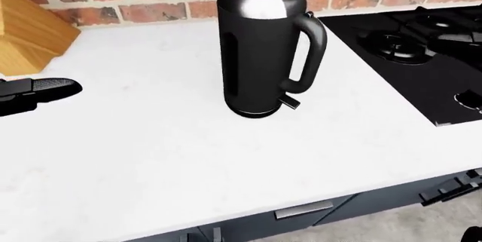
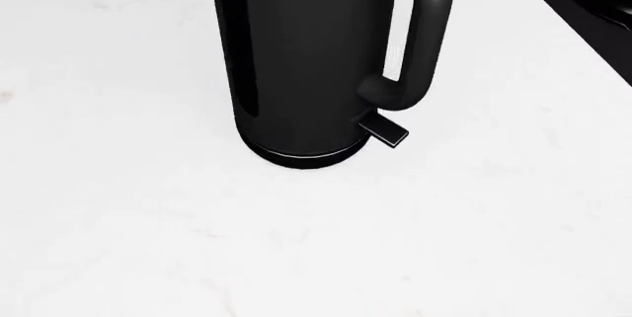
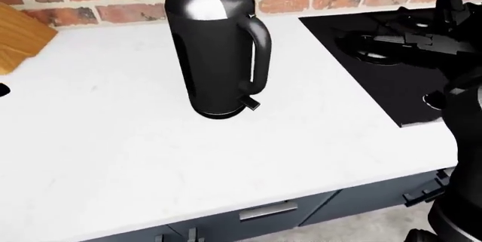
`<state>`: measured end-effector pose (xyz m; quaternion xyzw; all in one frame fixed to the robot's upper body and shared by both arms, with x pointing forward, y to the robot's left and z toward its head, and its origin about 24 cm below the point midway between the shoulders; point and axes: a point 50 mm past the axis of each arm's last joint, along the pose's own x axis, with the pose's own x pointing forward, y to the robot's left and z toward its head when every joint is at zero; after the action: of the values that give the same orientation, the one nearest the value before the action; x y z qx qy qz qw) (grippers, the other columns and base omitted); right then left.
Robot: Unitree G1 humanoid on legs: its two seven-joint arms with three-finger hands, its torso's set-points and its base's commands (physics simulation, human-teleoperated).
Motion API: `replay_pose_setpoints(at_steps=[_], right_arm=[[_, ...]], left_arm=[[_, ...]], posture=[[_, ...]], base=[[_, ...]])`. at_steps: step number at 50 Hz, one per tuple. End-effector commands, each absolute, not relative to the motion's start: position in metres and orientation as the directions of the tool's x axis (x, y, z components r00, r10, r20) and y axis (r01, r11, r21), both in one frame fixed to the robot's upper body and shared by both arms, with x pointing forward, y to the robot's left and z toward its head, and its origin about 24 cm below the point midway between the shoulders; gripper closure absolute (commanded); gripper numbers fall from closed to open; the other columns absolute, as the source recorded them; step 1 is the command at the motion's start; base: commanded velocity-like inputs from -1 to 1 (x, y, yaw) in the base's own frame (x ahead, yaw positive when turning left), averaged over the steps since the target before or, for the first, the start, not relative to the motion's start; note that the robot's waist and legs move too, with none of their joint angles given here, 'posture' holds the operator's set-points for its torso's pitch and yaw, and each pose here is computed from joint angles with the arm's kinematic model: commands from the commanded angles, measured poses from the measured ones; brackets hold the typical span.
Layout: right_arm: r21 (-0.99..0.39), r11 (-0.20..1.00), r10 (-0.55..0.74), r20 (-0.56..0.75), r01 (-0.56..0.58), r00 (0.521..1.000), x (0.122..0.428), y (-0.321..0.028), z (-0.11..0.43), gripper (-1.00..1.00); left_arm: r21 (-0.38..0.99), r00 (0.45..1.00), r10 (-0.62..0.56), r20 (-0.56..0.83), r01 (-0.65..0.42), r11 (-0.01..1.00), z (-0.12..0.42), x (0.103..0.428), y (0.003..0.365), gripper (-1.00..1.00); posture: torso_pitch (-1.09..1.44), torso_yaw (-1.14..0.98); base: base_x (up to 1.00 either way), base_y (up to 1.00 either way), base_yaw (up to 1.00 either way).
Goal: Press the button to open the lid of the electric kettle.
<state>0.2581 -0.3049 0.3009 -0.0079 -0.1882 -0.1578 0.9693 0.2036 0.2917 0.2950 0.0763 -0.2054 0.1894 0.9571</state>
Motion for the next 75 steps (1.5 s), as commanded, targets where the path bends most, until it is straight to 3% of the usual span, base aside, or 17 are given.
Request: replay_pose_setpoints(at_steps=[1, 15, 24, 36, 75], right_arm=[[0.050, 0.946, -0.305, 0.474, 0.320, 0.826, 0.245, -0.305, 0.322, -1.00], [0.037, 0.942, -0.311, 0.472, 0.334, 0.825, 0.248, -0.306, 0.319, -1.00], [0.014, 0.941, -0.305, 0.461, 0.337, 0.833, 0.249, -0.306, 0.316, -1.00], [0.009, 0.942, -0.302, 0.457, 0.335, 0.837, 0.250, -0.305, 0.314, -1.00], [0.005, 0.944, -0.296, 0.457, 0.331, 0.839, 0.251, -0.302, 0.313, -1.00]], left_arm=[[0.068, 0.804, 0.306, 0.510, -0.392, 0.917, 0.310, 0.195, 0.286, -1.00], [0.082, 0.843, 0.258, 0.472, -0.334, 0.939, 0.300, 0.197, 0.282, -1.00], [0.098, 0.826, 0.222, 0.518, -0.315, 0.944, 0.303, 0.193, 0.279, -1.00], [0.077, 0.845, 0.226, 0.485, -0.299, 0.951, 0.300, 0.195, 0.279, -1.00], [0.058, 0.841, 0.225, 0.492, -0.290, 0.955, 0.303, 0.194, 0.277, -1.00]], posture=[[0.00, 0.00], [0.00, 0.00], [0.00, 0.00], [-0.01, 0.00], [-0.31, 0.00]], base=[[0.00, 0.00, 0.00], [0.00, 0.00, 0.00], [0.00, 0.00, 0.00], [0.00, 0.00, 0.00], [0.00, 0.00, 0.00]])
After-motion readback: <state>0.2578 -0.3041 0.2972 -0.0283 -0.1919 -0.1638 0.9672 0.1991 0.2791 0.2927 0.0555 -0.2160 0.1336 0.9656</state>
